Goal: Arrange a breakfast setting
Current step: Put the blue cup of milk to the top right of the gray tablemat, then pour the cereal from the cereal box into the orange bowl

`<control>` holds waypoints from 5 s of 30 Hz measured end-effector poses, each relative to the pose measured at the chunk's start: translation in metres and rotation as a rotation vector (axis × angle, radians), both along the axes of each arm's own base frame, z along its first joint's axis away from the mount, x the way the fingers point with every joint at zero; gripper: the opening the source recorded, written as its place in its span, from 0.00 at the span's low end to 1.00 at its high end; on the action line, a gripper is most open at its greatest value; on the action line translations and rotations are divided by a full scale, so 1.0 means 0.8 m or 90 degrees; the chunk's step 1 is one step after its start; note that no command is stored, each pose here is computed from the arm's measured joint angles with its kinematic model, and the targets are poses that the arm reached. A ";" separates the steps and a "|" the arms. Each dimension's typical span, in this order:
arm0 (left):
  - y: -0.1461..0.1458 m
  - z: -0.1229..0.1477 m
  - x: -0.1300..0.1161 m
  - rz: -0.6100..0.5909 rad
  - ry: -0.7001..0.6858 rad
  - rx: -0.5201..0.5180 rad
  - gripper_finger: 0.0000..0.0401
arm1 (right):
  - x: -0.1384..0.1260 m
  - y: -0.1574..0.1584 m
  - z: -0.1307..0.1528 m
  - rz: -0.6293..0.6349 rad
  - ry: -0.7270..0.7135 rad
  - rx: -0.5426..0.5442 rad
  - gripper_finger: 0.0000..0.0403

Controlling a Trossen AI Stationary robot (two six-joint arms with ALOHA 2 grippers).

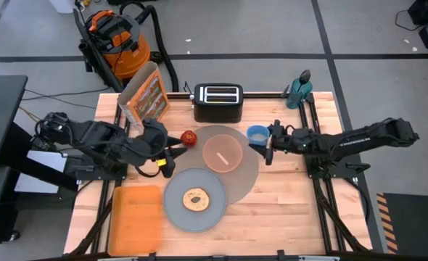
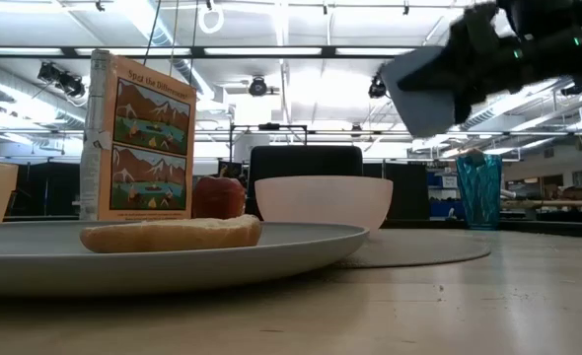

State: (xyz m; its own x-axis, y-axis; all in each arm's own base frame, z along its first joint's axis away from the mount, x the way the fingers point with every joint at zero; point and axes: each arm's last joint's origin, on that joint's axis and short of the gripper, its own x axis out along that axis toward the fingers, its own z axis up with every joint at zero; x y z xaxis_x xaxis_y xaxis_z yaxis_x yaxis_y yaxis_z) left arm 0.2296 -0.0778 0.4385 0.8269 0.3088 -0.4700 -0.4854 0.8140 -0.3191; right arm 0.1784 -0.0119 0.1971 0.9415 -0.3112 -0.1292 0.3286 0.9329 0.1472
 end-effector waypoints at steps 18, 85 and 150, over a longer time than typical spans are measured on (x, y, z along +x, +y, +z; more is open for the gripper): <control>-0.008 -0.071 0.017 0.081 0.028 -0.093 0.42 | -0.011 -0.046 -0.065 -0.112 -0.045 -0.088 0.79; -0.029 -0.073 0.008 0.032 0.043 -0.060 0.42 | 0.053 -0.140 -0.144 -0.130 0.079 -0.070 0.81; -0.037 -0.072 0.005 0.032 0.031 -0.072 0.42 | 0.007 -0.102 -0.121 -0.144 0.238 0.065 0.94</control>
